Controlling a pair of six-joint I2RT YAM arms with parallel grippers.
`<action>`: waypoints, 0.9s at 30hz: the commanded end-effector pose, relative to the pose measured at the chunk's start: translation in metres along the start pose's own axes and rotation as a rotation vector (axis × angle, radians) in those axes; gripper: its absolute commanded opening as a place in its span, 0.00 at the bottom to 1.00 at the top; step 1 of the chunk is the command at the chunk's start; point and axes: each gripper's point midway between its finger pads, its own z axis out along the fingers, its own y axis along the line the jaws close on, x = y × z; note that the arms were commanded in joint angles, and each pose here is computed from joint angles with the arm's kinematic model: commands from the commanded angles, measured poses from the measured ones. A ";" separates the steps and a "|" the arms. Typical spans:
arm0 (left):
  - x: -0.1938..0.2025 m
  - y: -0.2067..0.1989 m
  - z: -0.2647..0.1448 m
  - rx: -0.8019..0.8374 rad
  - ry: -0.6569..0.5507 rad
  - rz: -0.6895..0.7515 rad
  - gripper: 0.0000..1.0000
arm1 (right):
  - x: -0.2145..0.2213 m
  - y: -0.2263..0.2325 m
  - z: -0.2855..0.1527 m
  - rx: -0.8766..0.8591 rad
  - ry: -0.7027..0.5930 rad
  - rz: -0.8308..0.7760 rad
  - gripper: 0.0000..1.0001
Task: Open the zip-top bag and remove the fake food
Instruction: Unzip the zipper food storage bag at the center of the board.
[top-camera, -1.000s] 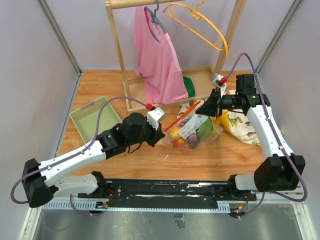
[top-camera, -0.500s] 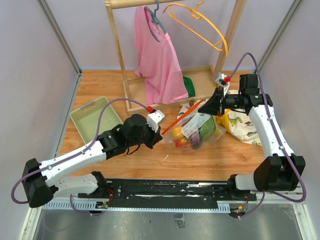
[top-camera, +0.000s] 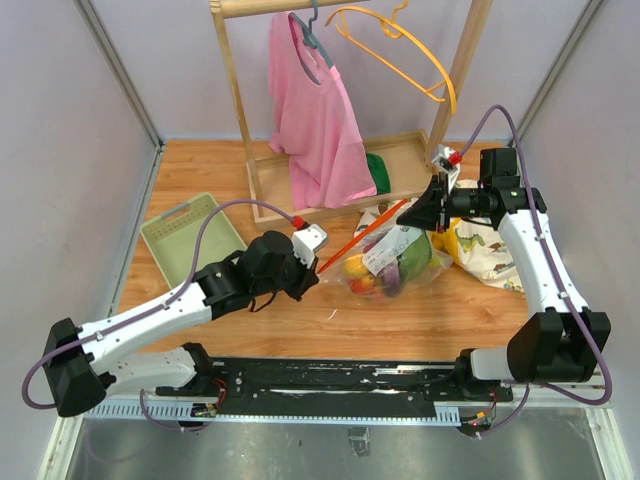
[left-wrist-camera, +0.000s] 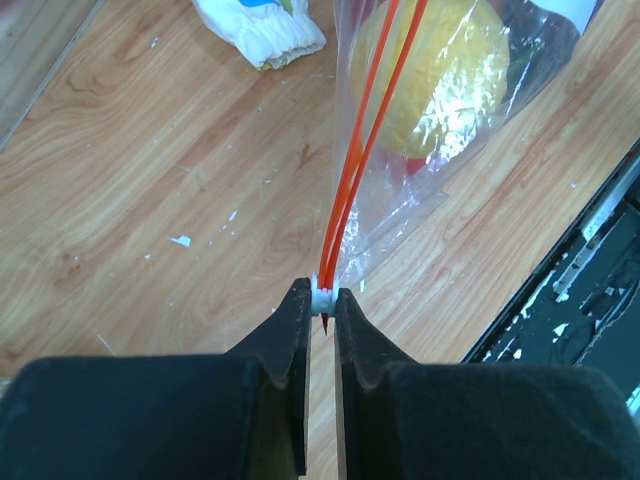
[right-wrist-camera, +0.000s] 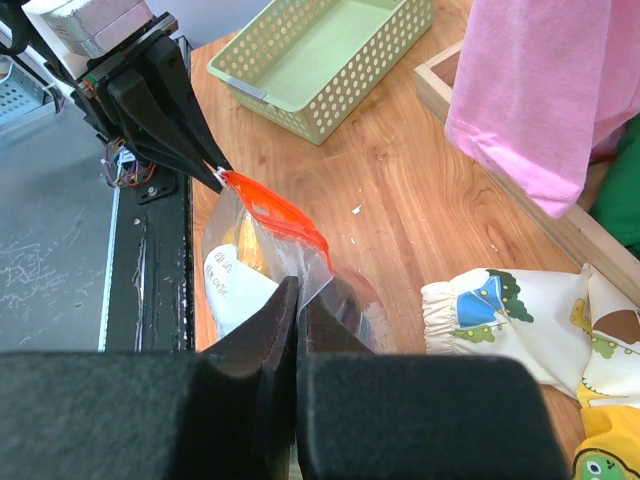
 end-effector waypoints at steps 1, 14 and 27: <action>0.021 0.012 -0.008 -0.044 0.068 0.009 0.13 | -0.019 0.000 -0.011 0.033 -0.030 -0.085 0.01; -0.114 0.003 -0.067 0.051 -0.521 -0.374 0.83 | -0.012 0.030 -0.007 -0.122 -0.115 -0.125 0.01; -0.114 -0.011 -0.001 0.134 -0.411 -0.156 0.45 | 0.023 0.039 -0.002 -0.114 -0.043 -0.204 0.01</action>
